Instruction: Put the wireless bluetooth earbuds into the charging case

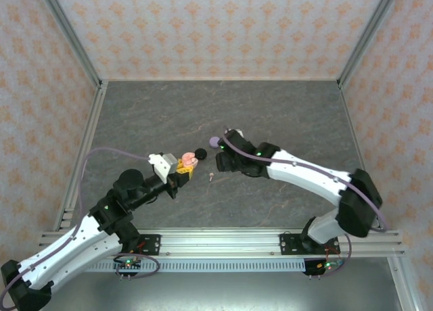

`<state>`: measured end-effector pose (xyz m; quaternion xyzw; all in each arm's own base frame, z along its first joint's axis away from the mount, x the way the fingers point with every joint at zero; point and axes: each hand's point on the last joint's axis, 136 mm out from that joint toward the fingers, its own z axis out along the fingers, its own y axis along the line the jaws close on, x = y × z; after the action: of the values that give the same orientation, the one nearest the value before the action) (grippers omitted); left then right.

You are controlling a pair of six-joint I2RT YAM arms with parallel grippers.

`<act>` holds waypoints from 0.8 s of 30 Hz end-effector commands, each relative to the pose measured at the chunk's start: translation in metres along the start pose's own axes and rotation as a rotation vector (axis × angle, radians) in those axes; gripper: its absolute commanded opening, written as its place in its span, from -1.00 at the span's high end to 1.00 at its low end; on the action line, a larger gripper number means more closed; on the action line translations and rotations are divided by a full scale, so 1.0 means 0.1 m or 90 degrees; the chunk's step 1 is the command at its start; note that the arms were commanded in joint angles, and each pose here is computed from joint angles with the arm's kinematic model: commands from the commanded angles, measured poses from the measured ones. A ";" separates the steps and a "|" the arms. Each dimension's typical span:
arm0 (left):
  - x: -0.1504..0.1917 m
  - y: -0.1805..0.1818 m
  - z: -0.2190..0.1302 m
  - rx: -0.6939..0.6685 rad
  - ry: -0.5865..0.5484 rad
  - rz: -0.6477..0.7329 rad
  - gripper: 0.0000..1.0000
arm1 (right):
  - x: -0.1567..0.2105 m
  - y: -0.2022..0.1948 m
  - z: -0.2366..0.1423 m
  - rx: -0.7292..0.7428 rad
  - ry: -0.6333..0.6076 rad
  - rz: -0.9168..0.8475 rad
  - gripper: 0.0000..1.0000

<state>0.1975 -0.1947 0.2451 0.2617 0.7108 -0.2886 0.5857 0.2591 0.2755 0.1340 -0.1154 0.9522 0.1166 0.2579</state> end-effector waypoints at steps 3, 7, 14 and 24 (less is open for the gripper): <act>0.10 0.04 -0.10 -0.017 0.010 -0.011 1.00 | 0.06 0.17 0.40 -0.017 0.044 0.016 -0.21; 0.11 0.03 -0.12 -0.013 0.010 -0.009 1.00 | 0.11 0.22 0.68 0.002 0.077 0.006 -0.20; 0.11 0.02 -0.11 -0.007 0.006 -0.008 1.00 | 0.21 0.35 0.93 0.024 0.111 -0.032 -0.15; 0.13 0.01 -0.09 -0.003 0.002 -0.010 1.00 | 0.32 0.35 1.19 0.073 0.151 -0.061 -0.03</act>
<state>0.1904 -0.1866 0.2310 0.2597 0.7200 -0.2839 0.5776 0.2753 0.3436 0.0256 -0.1540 0.9733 0.0673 0.1561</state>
